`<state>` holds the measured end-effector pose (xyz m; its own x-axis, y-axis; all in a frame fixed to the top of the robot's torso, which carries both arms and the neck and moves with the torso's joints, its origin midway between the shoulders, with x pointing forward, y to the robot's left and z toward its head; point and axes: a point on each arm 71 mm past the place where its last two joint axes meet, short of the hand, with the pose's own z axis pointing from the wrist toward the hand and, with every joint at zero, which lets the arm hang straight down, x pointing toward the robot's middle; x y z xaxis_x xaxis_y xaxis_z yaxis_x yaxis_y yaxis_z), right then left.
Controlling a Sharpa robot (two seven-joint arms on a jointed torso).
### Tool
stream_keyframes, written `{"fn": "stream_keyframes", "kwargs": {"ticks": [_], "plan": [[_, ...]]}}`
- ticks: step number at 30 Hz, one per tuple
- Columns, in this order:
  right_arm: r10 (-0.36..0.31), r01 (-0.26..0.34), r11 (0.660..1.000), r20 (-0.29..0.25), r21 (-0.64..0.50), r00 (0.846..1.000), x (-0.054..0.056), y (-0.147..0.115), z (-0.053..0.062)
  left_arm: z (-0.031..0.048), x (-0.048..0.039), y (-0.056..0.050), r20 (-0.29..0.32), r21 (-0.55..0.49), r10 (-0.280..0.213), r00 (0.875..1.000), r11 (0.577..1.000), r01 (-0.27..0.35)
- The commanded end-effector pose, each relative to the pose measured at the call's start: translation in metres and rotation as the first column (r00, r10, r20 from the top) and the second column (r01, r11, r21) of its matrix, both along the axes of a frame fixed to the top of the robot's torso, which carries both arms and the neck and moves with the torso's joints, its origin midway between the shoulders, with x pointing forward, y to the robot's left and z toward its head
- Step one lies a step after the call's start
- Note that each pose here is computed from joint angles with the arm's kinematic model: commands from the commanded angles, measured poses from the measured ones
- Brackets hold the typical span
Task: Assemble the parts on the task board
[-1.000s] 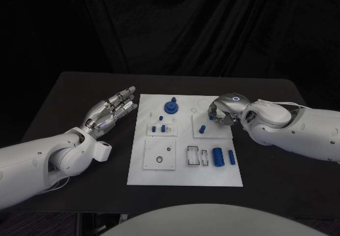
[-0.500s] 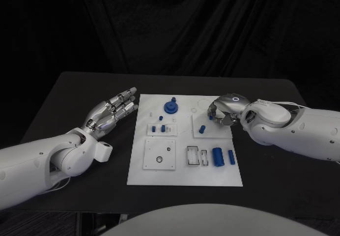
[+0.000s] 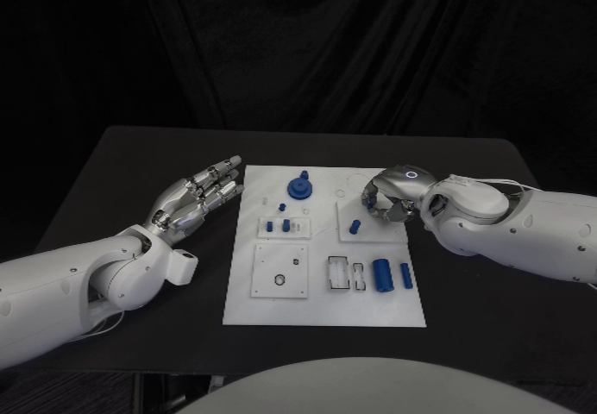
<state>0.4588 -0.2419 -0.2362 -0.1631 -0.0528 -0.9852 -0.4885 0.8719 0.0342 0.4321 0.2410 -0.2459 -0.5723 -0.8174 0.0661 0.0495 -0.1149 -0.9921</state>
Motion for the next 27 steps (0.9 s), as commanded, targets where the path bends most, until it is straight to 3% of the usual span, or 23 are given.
{"fn": "stream_keyframes", "kwargs": {"ticks": [1,27], "plan": [[0.015,-0.015,1.000,-0.008,0.013,1.000,-0.0024,0.0018,-0.0020,0.0052,-0.0014,-0.0014,0.058,-0.061,-0.006,0.998,0.998,0.010],[0.004,-0.004,1.000,-0.007,0.014,1.000,-0.0016,0.0010,-0.0020,0.0009,-0.0016,-0.0016,0.036,-0.054,-0.015,0.999,0.998,0.017]]}}
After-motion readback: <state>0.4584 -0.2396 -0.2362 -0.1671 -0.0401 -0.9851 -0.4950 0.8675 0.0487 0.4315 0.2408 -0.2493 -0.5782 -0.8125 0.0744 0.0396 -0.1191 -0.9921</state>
